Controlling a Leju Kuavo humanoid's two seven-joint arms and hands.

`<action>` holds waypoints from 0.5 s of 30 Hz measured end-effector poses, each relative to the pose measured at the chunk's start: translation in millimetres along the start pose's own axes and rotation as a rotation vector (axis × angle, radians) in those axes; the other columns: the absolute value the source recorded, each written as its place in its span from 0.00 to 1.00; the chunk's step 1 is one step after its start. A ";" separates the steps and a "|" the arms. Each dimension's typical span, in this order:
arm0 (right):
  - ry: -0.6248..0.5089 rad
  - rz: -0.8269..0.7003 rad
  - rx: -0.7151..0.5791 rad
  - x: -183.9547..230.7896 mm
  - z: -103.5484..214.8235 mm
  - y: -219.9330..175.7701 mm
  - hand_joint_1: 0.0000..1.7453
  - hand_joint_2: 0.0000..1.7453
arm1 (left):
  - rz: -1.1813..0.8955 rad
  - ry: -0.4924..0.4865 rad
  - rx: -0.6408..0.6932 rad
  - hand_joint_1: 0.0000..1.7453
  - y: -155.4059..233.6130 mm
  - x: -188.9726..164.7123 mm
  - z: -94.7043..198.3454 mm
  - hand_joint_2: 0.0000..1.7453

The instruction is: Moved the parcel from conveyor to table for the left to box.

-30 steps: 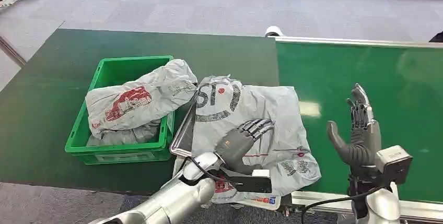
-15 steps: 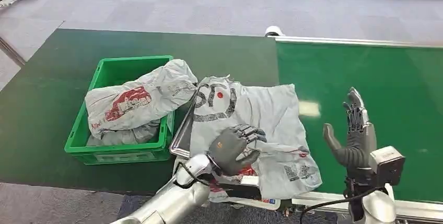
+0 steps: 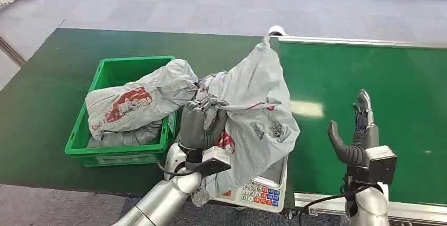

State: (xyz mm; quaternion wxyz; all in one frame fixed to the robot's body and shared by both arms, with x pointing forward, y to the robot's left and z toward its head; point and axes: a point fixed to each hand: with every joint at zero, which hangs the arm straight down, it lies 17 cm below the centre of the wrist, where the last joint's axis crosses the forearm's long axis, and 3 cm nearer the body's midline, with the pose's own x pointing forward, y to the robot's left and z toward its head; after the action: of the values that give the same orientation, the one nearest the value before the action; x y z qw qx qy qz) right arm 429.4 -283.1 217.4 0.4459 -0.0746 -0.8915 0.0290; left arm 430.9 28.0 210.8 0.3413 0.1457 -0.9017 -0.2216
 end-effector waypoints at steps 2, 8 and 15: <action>0.004 0.059 -0.060 -6.5 0.6 -11.0 0.00 1.00 | 0.012 -0.013 0.047 1.00 12.7 7.7 -6.8 1.00; 0.066 0.154 -0.237 -30.1 5.0 -35.3 0.00 1.00 | 0.002 -0.073 0.244 1.00 77.1 37.5 -22.4 1.00; 0.162 0.166 -0.202 -66.4 14.0 -8.4 0.00 1.00 | -0.140 -0.179 0.388 1.00 146.5 65.0 -29.9 1.00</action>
State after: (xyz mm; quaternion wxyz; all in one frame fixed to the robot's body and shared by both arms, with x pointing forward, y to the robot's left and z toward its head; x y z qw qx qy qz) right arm 456.6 -301.8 157.5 0.5025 -0.1946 -0.8419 -0.0304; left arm 387.9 118.0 339.8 0.2092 0.2507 -0.9419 -0.0793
